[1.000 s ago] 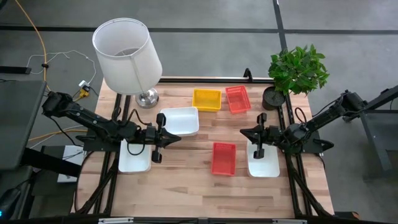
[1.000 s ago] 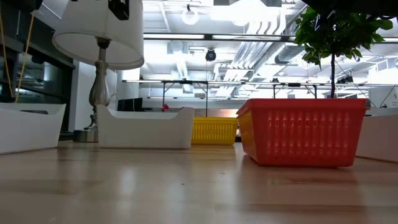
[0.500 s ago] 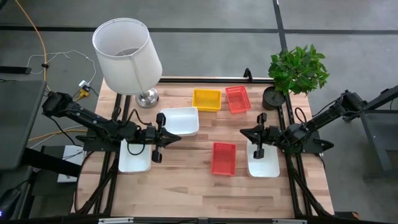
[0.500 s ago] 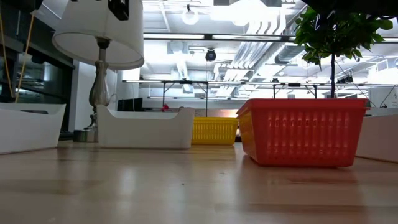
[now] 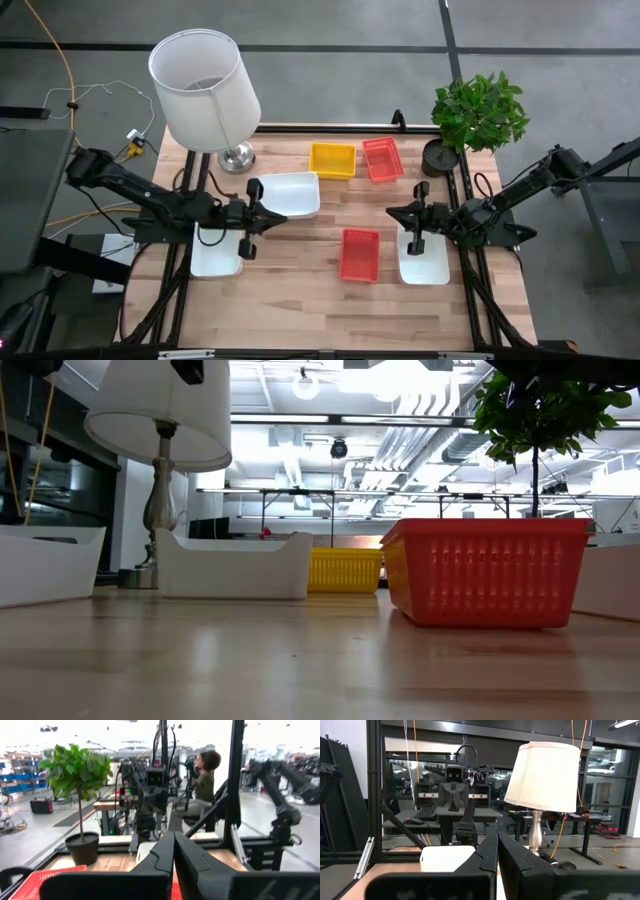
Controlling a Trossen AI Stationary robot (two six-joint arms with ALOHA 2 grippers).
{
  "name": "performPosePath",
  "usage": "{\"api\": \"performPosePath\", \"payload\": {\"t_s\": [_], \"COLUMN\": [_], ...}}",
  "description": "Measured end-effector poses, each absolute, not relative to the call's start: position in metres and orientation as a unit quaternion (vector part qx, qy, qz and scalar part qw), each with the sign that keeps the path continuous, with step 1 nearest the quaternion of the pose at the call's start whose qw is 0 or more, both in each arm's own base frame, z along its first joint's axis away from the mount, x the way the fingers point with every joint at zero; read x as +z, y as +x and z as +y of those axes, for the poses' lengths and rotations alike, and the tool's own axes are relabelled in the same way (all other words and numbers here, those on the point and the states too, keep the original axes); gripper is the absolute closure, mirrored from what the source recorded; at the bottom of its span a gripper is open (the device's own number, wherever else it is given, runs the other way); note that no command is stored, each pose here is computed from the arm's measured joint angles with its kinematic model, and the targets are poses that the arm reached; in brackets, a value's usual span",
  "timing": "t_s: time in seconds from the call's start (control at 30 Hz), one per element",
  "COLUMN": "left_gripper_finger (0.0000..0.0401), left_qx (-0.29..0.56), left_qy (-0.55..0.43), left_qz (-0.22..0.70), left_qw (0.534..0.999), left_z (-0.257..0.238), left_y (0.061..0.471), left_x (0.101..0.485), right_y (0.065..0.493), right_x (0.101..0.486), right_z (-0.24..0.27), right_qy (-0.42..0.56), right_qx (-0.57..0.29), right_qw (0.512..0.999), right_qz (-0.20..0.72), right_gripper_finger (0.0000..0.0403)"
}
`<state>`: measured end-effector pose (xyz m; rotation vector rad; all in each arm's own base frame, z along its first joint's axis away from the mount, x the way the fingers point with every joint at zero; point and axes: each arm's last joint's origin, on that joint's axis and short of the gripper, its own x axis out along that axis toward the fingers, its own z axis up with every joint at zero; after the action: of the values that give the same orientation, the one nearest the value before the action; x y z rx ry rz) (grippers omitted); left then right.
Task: Stack baskets by color
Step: Stack the top orange bin on the bottom orange bin
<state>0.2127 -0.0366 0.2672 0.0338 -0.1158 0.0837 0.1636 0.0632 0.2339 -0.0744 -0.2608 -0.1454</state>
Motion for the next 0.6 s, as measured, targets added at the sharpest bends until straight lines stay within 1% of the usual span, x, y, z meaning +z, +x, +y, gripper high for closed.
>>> {"api": "performPosePath", "payload": {"t_s": [0.13, 0.37, 0.6], "left_gripper_finger": [0.0401, 0.0401, 0.0401], "left_qx": [0.023, 0.023, 0.021], "left_qy": [0.018, 0.019, 0.03], "left_qz": [-0.073, -0.096, -0.066], "left_qw": [0.997, 0.995, 0.997], "left_z": [-0.036, -0.034, -0.035], "left_y": [0.205, 0.196, 0.197], "left_x": [0.275, 0.284, 0.278], "right_y": [0.163, 0.163, 0.163], "right_x": [0.235, 0.235, 0.235], "right_z": [0.063, 0.063, 0.063], "right_qy": [-0.041, -0.048, -0.053], "right_qx": [-0.074, -0.074, -0.075], "right_qw": [0.988, 0.987, 0.987], "right_qz": [-0.133, -0.132, -0.132], "right_gripper_finger": [0.0402, 0.0402, 0.0402]}}
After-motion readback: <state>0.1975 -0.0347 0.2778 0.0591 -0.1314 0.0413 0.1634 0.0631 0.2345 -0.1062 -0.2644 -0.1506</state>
